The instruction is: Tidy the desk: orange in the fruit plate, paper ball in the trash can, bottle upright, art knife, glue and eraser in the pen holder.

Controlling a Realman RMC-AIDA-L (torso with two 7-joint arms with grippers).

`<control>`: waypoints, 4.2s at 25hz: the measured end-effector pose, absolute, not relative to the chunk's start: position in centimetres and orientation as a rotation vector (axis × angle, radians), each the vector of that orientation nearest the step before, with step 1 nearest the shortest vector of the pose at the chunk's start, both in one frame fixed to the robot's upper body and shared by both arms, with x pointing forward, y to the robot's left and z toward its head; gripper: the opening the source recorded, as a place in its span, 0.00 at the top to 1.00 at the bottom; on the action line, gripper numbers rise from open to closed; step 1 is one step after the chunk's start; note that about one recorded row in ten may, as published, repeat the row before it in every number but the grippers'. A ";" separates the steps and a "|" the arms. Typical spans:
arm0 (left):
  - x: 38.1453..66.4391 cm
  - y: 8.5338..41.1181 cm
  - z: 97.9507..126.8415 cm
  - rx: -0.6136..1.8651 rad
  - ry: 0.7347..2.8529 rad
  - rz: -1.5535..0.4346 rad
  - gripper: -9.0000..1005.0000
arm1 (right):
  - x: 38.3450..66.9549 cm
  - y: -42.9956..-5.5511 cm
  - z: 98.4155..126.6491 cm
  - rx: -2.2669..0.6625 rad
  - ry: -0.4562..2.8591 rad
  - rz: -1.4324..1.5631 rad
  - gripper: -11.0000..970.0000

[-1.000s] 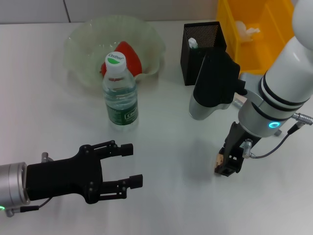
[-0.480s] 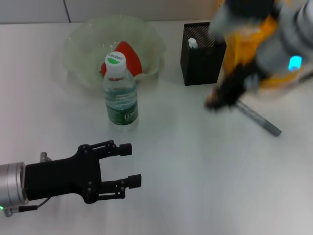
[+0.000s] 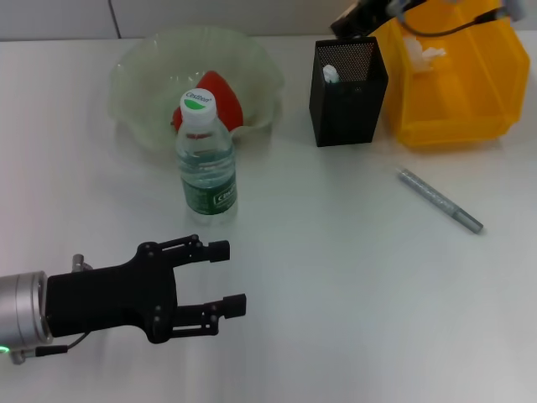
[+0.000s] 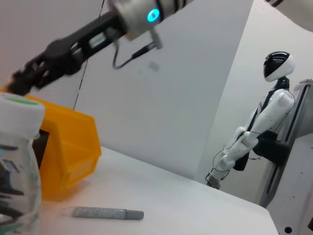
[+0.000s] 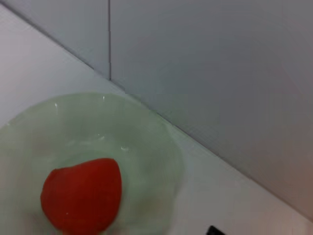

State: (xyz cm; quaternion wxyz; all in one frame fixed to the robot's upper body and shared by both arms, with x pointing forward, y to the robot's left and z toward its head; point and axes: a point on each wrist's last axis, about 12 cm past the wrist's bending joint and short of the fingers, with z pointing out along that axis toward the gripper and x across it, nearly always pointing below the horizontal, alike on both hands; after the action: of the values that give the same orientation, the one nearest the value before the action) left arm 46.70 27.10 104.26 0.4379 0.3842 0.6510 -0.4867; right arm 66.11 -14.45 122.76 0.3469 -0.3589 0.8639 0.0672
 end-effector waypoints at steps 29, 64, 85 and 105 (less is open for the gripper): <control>46.7 27.4 104.3 0.959 1.621 -1.201 0.20 | 58.6 -21.1 121.4 -1.012 2.545 0.076 0.45; 47.5 26.5 104.4 0.970 1.618 -1.189 0.20 | 61.6 -20.4 112.0 -0.954 2.670 0.104 0.64; 47.4 26.6 104.4 0.966 1.614 -1.197 0.20 | 60.2 -21.2 115.4 -0.942 2.563 0.202 0.97; 47.7 26.3 104.5 0.976 1.609 -1.195 0.20 | 61.4 -20.7 112.1 -0.977 2.640 0.129 0.74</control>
State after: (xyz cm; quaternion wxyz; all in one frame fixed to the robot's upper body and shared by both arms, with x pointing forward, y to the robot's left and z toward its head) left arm 47.70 26.28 104.51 0.4404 0.3930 0.6480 -0.4813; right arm 61.41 -20.68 112.12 0.1611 -0.3420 0.9247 0.0452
